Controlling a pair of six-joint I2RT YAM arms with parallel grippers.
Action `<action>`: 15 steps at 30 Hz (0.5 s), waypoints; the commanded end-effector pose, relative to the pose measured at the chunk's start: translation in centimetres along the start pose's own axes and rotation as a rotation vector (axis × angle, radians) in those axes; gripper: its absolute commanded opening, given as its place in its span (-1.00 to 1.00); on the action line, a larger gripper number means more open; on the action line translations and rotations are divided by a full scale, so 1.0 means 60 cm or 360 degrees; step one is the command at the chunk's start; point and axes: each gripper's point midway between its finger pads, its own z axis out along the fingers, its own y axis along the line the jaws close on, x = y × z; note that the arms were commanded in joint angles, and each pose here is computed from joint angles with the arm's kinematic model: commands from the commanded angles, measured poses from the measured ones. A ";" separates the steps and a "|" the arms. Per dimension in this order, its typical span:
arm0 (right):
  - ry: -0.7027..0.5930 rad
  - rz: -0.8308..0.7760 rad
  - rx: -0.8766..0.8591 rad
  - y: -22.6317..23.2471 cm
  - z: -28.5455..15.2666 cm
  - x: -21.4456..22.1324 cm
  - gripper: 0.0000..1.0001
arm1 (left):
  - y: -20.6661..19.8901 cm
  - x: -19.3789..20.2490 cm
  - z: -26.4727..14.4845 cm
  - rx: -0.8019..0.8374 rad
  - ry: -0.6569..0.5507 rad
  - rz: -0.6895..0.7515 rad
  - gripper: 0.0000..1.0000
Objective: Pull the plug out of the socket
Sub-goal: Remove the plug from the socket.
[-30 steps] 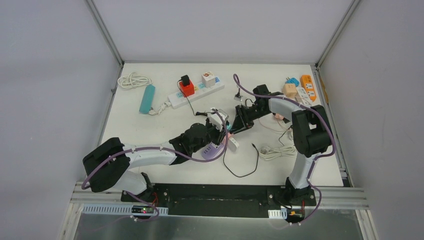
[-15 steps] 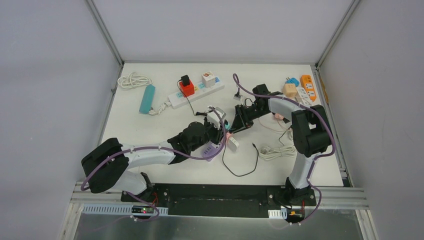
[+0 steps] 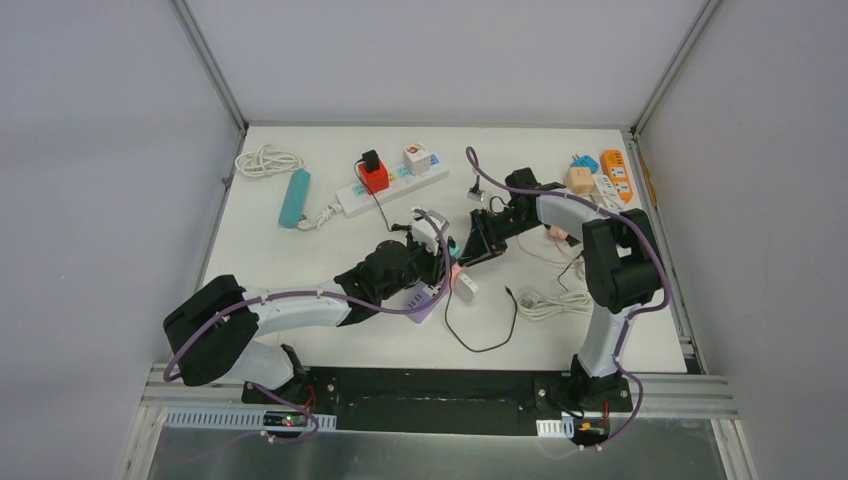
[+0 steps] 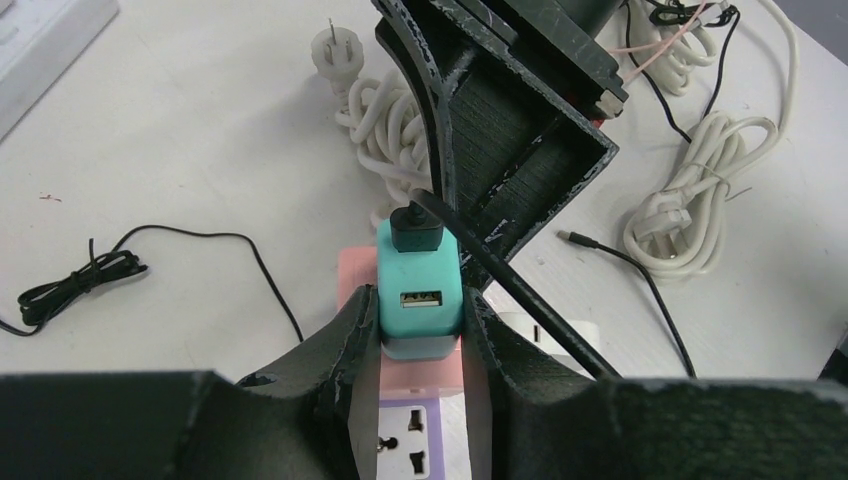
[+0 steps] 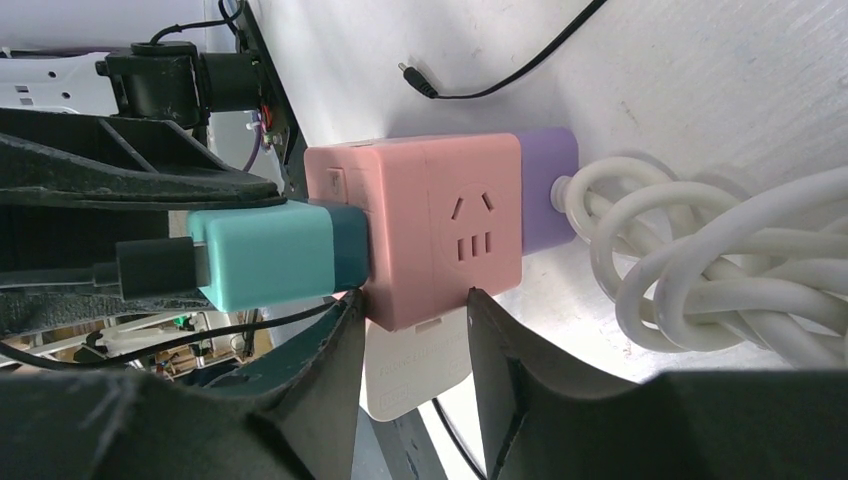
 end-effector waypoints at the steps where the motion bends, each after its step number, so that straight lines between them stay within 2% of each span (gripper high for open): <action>1: 0.0039 -0.0127 0.0318 -0.089 0.015 0.001 -0.17 | -0.033 -0.002 -0.006 0.0070 0.0065 0.0083 -1.00; 4: 0.0044 -0.0125 0.0317 -0.089 0.016 0.002 -0.17 | -0.034 0.016 -0.006 -0.0001 0.0151 0.0361 -1.00; 6: 0.0045 -0.0129 0.0317 -0.089 0.016 0.001 -0.17 | -0.037 0.024 -0.005 -0.0006 0.0183 0.0407 -1.00; 9: 0.0059 -0.0128 0.0315 -0.090 0.016 0.003 -0.17 | -0.033 0.027 -0.004 -0.0052 0.0168 0.0327 -1.00; 13: 0.0066 -0.0128 0.0313 -0.090 0.018 0.004 -0.18 | -0.031 -0.003 -0.006 -0.0037 0.0021 0.0041 -1.00; 15: 0.0070 -0.0128 0.0312 -0.090 0.019 0.005 -0.18 | -0.030 -0.009 -0.010 -0.0041 0.0012 0.0014 -1.00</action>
